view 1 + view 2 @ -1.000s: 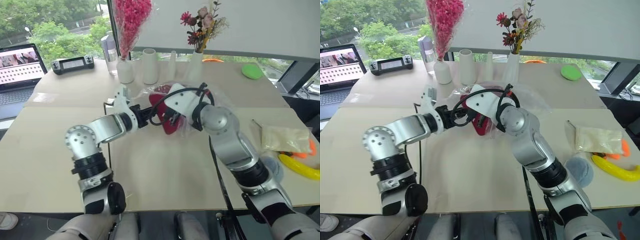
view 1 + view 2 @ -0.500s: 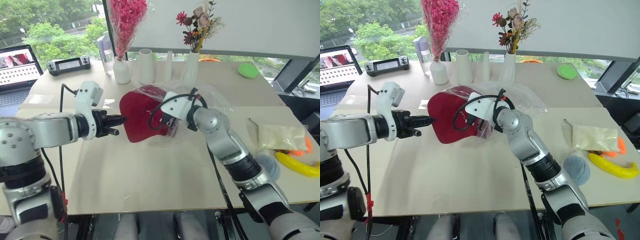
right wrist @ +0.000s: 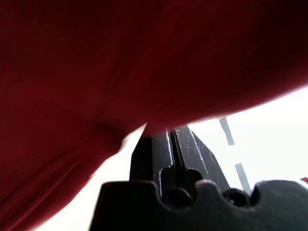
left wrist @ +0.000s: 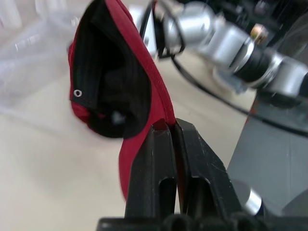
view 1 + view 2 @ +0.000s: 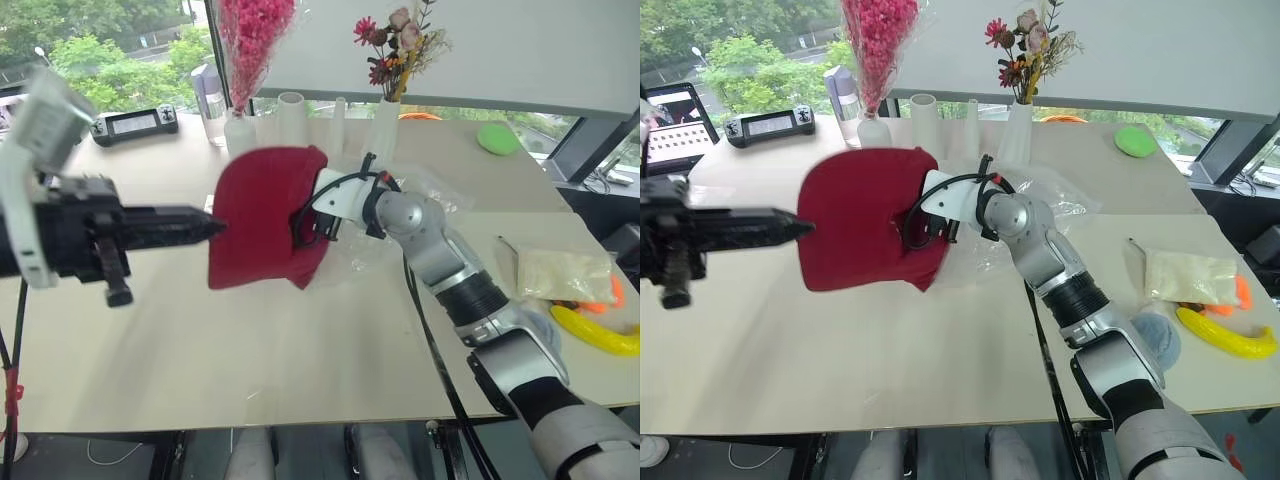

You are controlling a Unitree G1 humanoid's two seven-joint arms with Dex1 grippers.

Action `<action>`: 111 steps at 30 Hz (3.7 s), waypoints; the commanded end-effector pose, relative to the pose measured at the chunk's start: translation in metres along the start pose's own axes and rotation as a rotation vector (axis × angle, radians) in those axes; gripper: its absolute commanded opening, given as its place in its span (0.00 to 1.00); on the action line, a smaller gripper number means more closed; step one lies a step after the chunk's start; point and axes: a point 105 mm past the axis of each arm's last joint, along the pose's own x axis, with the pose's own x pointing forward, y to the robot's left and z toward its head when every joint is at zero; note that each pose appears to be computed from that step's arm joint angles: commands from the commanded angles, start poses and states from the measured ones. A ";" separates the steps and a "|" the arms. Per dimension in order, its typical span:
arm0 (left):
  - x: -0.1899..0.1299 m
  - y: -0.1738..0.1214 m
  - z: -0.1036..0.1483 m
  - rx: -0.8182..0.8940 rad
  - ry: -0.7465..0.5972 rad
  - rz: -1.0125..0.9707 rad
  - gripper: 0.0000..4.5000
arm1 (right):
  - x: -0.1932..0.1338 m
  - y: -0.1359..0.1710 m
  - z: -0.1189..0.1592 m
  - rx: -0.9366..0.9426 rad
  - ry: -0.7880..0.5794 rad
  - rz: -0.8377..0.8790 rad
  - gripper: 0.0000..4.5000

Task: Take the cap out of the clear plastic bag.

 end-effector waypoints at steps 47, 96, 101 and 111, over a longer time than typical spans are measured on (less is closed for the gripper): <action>0.036 0.130 -0.053 0.189 0.067 0.577 0.98 | -0.021 0.000 0.018 0.091 -0.016 -0.065 0.00; 0.085 0.166 -0.049 0.154 -0.228 0.739 1.00 | -0.046 -0.070 0.030 1.464 -0.713 -0.271 0.99; 0.053 0.181 -0.094 0.166 -0.311 0.852 1.00 | -0.080 -0.060 -0.022 1.122 -0.406 -0.484 0.99; 0.050 0.159 -0.156 0.236 -0.371 0.994 1.00 | -0.119 0.010 -0.097 0.957 -0.015 -0.747 0.99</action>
